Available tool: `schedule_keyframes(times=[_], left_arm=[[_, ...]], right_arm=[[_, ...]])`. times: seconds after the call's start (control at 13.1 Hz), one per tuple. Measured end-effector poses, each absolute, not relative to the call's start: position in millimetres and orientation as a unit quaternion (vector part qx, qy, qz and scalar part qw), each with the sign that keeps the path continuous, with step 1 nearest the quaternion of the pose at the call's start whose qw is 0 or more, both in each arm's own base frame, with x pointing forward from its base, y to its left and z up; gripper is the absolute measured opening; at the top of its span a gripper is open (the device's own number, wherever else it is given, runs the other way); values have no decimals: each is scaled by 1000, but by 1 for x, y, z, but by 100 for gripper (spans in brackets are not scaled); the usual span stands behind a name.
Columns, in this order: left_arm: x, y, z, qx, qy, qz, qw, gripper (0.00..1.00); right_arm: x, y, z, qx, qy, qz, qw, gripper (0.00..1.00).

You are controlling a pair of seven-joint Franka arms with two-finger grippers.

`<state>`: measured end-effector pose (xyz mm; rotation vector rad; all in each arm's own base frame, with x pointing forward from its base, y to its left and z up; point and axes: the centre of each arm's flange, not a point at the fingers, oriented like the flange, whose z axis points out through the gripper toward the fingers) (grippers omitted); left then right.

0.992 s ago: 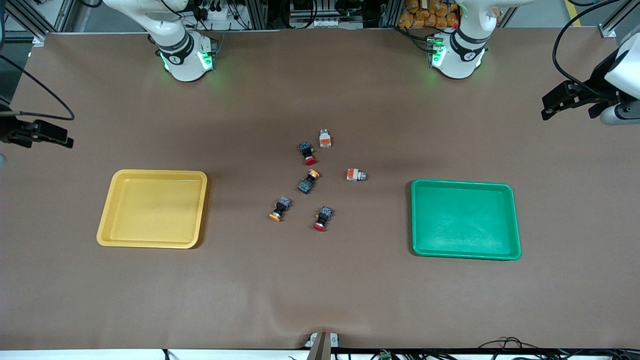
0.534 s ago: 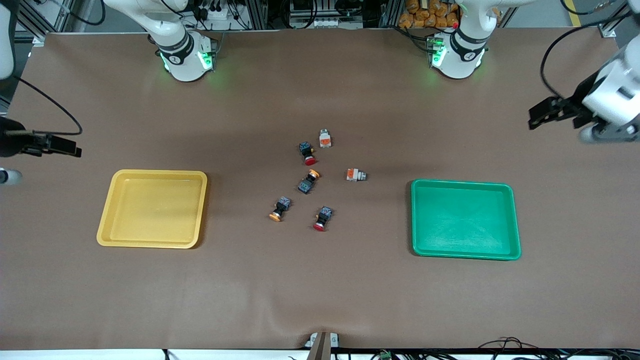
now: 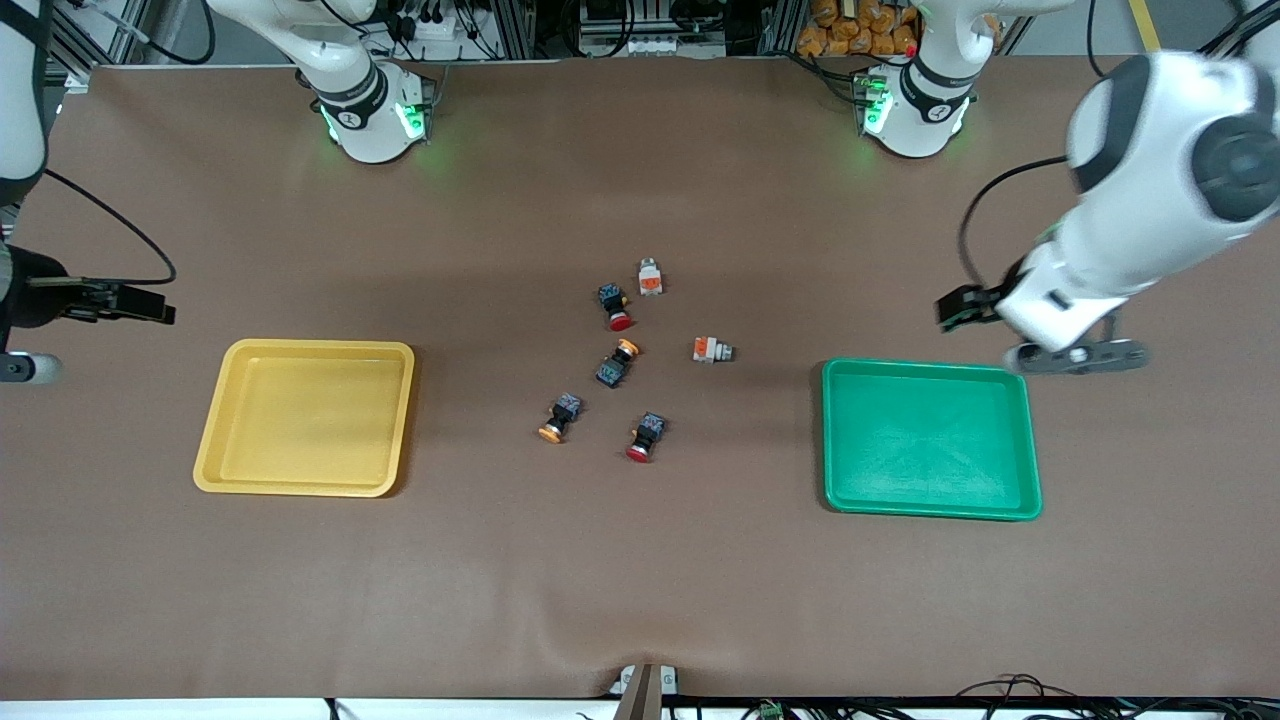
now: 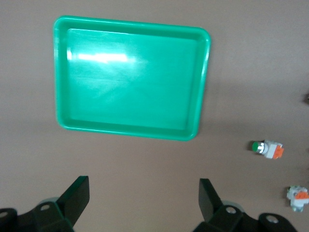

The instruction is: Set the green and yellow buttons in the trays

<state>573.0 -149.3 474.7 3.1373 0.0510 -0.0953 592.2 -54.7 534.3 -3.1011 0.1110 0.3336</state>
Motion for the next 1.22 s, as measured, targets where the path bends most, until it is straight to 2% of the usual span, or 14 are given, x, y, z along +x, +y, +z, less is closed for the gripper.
schedule_keyframes(times=[0.31,0.61,1.22], left_arm=[[568,-215,401,996,71,-49,9,100],[552,-287,335,990,126,-70,7,100],[521,-367,261,955,288,-72,13,100]], right_arm=[[595,-7,518,-989,77,126,16,100],[615,41,462,-980,114,157,49,100],[629,179,395,-972,204,113,34,100]])
